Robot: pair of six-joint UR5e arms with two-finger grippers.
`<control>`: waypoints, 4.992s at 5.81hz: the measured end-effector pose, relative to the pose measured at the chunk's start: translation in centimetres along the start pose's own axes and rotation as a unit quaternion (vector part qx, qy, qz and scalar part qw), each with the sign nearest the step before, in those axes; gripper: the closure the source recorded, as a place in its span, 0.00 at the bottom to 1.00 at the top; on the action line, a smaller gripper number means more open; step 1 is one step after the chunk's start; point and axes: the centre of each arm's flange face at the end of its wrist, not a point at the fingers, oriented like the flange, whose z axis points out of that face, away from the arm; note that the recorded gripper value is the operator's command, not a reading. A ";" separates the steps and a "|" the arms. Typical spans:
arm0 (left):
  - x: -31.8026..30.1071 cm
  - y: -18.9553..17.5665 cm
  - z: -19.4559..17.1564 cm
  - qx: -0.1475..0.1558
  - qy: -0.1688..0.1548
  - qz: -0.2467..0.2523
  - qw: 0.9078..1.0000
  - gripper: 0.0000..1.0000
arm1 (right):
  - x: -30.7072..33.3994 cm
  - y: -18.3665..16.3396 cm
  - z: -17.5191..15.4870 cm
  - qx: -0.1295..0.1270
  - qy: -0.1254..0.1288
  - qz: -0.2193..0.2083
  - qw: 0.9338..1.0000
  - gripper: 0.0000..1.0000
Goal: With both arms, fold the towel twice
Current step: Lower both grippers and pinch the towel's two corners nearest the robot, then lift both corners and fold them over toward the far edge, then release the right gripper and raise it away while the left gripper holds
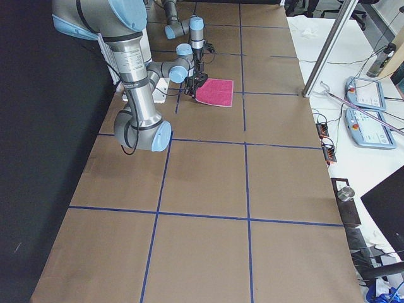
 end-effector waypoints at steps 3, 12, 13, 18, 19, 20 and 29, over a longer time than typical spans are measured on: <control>0.1 0.2 0.6 0.002 -0.006 -0.002 1.000 0.93 | 0.1 0.0 -0.2 -0.001 -0.001 0.000 1.000 0.99; 3.7 2.1 -5.1 0.003 0.003 -0.016 1.000 1.00 | 2.7 -1.3 -3.5 -0.005 -0.022 0.001 1.000 0.99; 4.3 1.4 -5.5 0.019 0.005 -0.019 1.000 1.00 | 2.2 -2.7 -4.1 0.004 -0.029 0.001 1.000 0.99; 8.2 -5.4 -2.7 0.090 0.004 -0.046 0.995 1.00 | -4.8 -12.4 -2.2 0.038 -0.016 0.045 0.998 0.98; 8.5 -6.1 -2.2 0.098 0.003 -0.049 0.994 1.00 | -5.8 -13.5 -1.3 0.039 -0.009 0.052 0.998 0.97; 8.7 -6.5 -2.0 0.105 0.004 -0.050 0.993 1.00 | -6.8 -14.4 -0.5 0.043 -0.007 0.058 0.997 0.96; 10.9 -10.3 -0.8 0.124 0.025 -0.041 0.991 0.31 | -8.6 -18.4 1.6 0.027 0.016 0.083 0.996 0.35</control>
